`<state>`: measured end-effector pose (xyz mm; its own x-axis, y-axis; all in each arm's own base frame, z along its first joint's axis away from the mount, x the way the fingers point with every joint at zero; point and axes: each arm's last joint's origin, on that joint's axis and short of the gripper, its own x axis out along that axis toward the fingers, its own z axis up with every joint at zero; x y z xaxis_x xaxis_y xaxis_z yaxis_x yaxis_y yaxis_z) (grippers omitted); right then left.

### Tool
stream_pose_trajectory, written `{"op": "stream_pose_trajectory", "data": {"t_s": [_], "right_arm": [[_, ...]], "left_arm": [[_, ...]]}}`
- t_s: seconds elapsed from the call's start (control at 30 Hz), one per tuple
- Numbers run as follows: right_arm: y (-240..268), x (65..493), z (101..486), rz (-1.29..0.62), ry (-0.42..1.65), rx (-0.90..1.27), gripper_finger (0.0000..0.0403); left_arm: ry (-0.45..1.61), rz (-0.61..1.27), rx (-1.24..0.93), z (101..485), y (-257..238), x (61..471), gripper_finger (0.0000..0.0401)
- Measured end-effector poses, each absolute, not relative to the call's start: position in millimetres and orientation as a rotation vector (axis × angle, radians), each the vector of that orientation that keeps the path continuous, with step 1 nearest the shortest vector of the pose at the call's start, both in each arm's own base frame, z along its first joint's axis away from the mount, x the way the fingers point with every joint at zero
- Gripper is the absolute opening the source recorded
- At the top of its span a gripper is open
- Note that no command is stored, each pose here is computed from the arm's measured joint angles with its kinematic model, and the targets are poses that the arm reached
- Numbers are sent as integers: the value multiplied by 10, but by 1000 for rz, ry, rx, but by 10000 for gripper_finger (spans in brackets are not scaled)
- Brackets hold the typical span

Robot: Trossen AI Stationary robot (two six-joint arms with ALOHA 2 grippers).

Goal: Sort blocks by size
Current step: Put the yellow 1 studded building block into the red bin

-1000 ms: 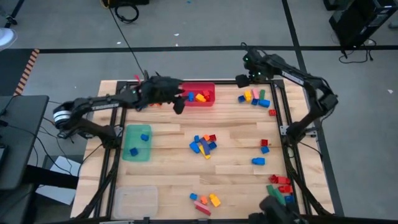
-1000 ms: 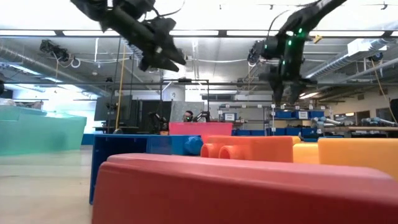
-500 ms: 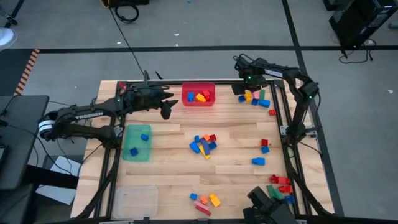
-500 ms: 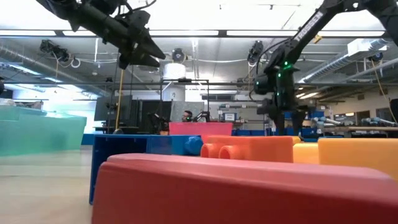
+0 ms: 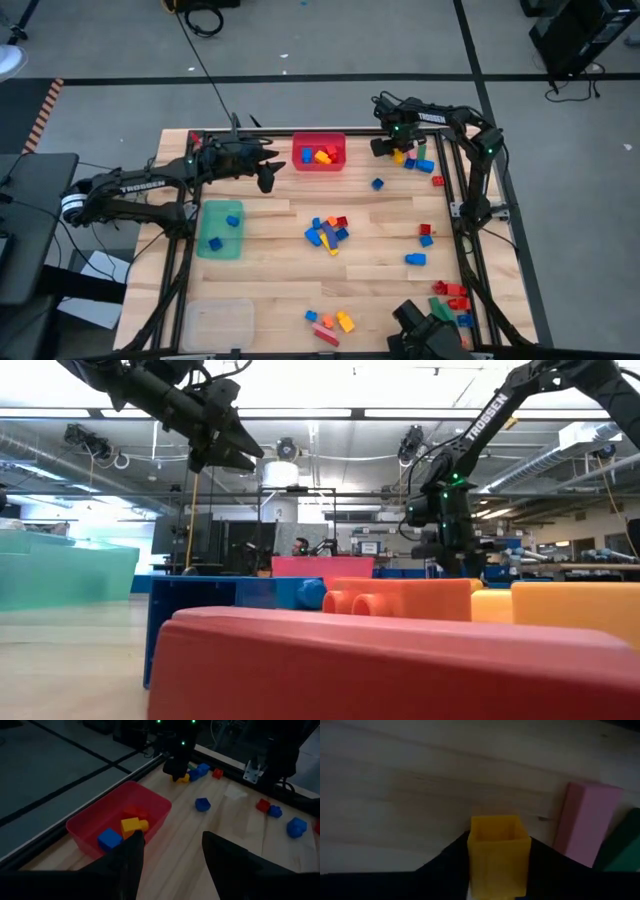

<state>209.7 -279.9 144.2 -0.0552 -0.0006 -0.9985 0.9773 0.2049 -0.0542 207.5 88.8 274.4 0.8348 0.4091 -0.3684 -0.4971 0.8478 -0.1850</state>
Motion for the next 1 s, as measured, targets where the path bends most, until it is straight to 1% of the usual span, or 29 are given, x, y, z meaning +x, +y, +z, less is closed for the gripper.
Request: {"op": "stream_pose_trajectory", "data": {"t_s": [0.13, 0.33, 0.43, 0.53, 0.63, 0.73, 0.83, 1.0], "right_arm": [[-2751, 2095, 1581, -1063, 1324, 1022, 143], [-2566, 2257, 2115, -1005, 1165, 961, 143], [-2466, 2473, 2485, -958, 1036, 877, 143], [-2387, 2783, 2821, -879, 925, 767, 143], [-2351, 3110, 3028, -807, 872, 676, 143], [-2347, 3407, 3048, -752, 872, 618, 143], [-2367, 3646, 2959, -716, 897, 586, 143], [-2433, 3920, 2552, -692, 1010, 577, 143]], "left_arm": [[324, 485, -275, 2746, 888, 2076, 209], [315, 488, -269, 2754, 891, 2079, 209], [304, 511, -261, 2763, 899, 2079, 209], [285, 525, -256, 2779, 906, 2082, 209], [269, 526, -255, 2793, 909, 2087, 209], [262, 526, -254, 2799, 910, 2089, 209], [264, 526, -255, 2795, 912, 2093, 209], [268, 527, -255, 2790, 912, 2094, 209]]}}
